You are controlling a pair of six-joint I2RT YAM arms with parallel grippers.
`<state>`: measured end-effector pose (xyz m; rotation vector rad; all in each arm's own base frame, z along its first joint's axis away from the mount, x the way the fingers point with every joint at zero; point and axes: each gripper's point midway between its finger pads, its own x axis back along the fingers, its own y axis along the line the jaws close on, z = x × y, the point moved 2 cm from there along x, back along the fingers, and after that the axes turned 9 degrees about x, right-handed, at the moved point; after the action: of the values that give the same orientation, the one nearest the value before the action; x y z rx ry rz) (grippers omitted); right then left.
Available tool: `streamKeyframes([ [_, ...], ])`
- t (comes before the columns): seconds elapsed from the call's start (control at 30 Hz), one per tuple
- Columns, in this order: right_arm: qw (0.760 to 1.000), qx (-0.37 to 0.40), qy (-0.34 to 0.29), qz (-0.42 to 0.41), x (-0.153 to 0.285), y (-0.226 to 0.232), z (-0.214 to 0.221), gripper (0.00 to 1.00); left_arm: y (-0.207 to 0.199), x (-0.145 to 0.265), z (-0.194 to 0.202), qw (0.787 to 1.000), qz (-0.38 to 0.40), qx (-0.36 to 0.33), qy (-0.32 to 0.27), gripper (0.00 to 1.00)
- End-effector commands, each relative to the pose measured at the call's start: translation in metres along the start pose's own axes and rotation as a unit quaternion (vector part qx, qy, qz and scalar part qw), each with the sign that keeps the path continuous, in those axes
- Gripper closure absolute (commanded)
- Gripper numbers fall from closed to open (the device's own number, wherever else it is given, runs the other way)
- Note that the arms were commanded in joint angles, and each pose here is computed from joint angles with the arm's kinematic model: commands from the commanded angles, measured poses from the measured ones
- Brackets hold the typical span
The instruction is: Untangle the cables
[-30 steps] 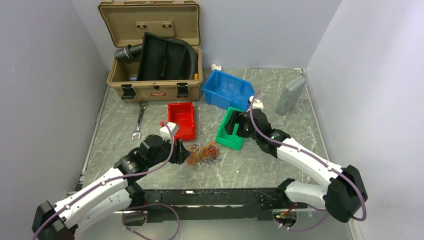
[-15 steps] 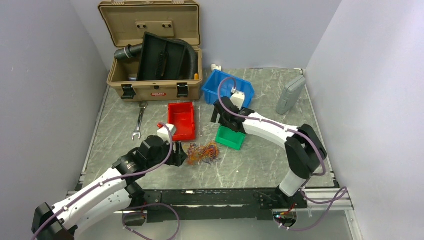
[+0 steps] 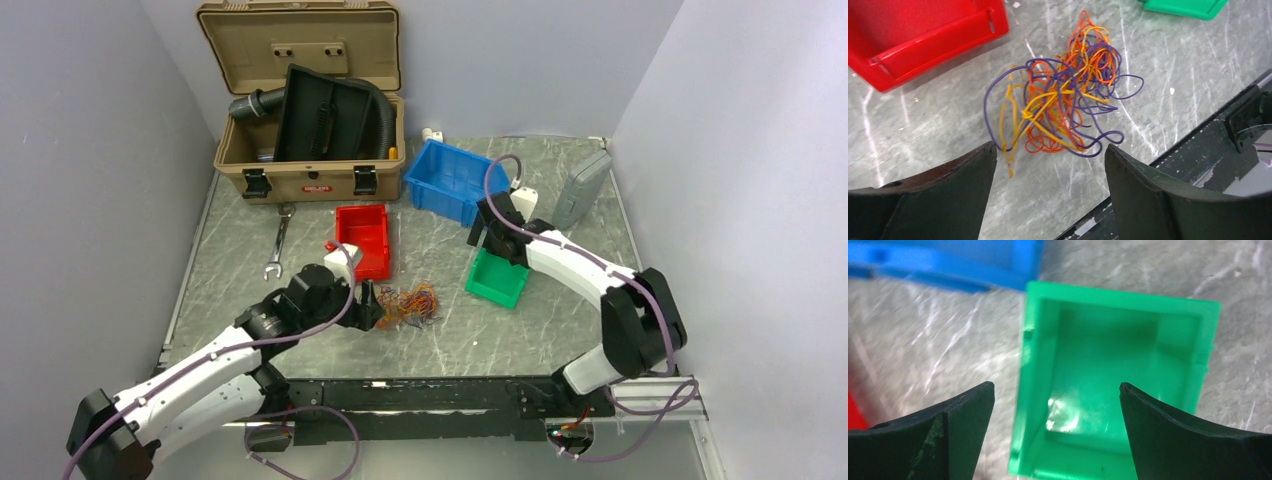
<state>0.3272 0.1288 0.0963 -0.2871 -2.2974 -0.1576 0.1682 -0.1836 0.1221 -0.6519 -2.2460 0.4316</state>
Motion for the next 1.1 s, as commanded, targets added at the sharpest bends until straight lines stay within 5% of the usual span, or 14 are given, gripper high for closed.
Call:
streamKeyframes([
  [0.0, 0.988, 0.090, -0.039, -0.119, 0.047, 0.034, -0.017, 0.02, -0.031, -0.006, -0.019, 0.997, 0.073, -0.014, -0.020, 0.16],
  [0.3, 0.900, 0.209, -0.023, -0.381, 0.129, 0.083, 0.037, 0.14, -0.039, -0.036, -0.008, 0.997, 0.061, -0.025, 0.035, 0.15],
  [0.43, 0.889, 0.206, -0.001, -0.409, 0.134, 0.089, 0.067, 0.21, -0.045, -0.045, 0.001, 0.996, 0.073, -0.021, 0.046, 0.16],
  [0.8, 0.888, 0.168, 0.013, -0.428, 0.117, 0.114, 0.114, 0.38, -0.052, -0.068, 0.012, 0.995, 0.077, -0.018, 0.064, 0.20],
  [1.07, 0.927, 0.137, 0.018, -0.350, 0.075, 0.107, 0.131, 0.52, -0.049, -0.078, 0.020, 0.996, 0.070, 0.001, 0.062, 0.23],
])
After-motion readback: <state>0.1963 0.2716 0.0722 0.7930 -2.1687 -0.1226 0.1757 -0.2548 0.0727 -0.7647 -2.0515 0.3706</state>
